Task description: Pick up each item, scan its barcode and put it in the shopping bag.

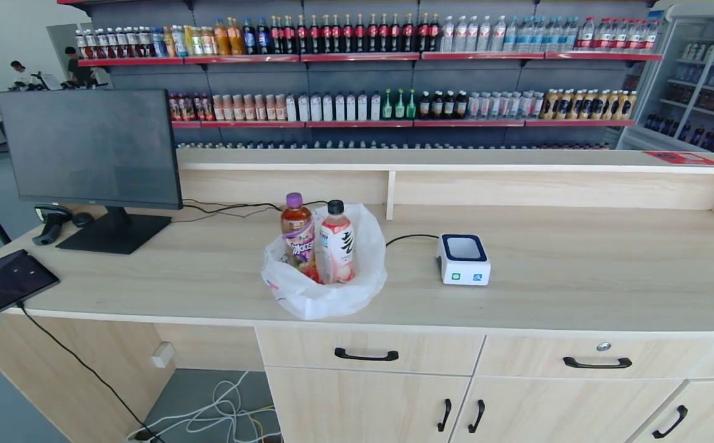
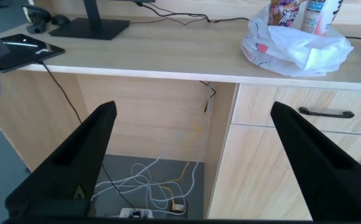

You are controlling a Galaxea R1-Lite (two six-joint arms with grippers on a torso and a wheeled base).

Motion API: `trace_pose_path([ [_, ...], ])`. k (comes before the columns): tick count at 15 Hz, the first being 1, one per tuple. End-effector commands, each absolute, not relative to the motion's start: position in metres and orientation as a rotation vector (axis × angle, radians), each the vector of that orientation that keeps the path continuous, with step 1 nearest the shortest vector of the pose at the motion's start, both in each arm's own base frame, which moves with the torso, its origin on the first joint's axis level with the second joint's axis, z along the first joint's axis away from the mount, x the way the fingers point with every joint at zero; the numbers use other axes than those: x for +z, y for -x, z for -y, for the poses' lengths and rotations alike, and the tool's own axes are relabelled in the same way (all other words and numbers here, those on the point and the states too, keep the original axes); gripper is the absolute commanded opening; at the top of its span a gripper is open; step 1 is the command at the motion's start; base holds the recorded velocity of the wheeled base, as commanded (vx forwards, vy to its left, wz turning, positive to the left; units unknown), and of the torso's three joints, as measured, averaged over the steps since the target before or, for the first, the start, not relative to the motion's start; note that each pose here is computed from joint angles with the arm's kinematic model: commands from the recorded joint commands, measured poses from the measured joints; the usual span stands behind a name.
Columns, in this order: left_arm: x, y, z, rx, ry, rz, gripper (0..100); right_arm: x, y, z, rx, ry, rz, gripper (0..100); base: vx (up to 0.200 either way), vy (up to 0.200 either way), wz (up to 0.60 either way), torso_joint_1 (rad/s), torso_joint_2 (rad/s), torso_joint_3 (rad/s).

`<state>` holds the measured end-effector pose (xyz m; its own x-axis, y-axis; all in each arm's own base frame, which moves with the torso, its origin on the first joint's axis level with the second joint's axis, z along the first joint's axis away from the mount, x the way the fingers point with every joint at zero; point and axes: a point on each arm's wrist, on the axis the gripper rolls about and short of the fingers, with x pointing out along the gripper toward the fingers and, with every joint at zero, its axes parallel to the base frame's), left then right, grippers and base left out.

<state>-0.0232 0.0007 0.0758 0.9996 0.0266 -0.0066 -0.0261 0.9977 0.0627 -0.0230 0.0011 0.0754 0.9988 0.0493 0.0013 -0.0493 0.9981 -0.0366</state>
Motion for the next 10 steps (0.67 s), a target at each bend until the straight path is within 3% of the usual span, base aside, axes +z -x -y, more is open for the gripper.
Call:
trace_pose_path([
  [1,0.0759,0.0233,-0.0007,0.024,-0.063,-0.007,100,0.0755,0.0228,-0.0011,0.051,0.037,0.001,100,0.0,-0.2,0.0,0.007,0.01,-0.002],
  [10,0.0759,0.0233,-0.0007,0.026,-0.063,-0.007,100,0.0755,0.0228,-0.0011,0.051,0.035,0.001,100,0.0,-0.2,0.0,0.003,0.0,0.001],
])
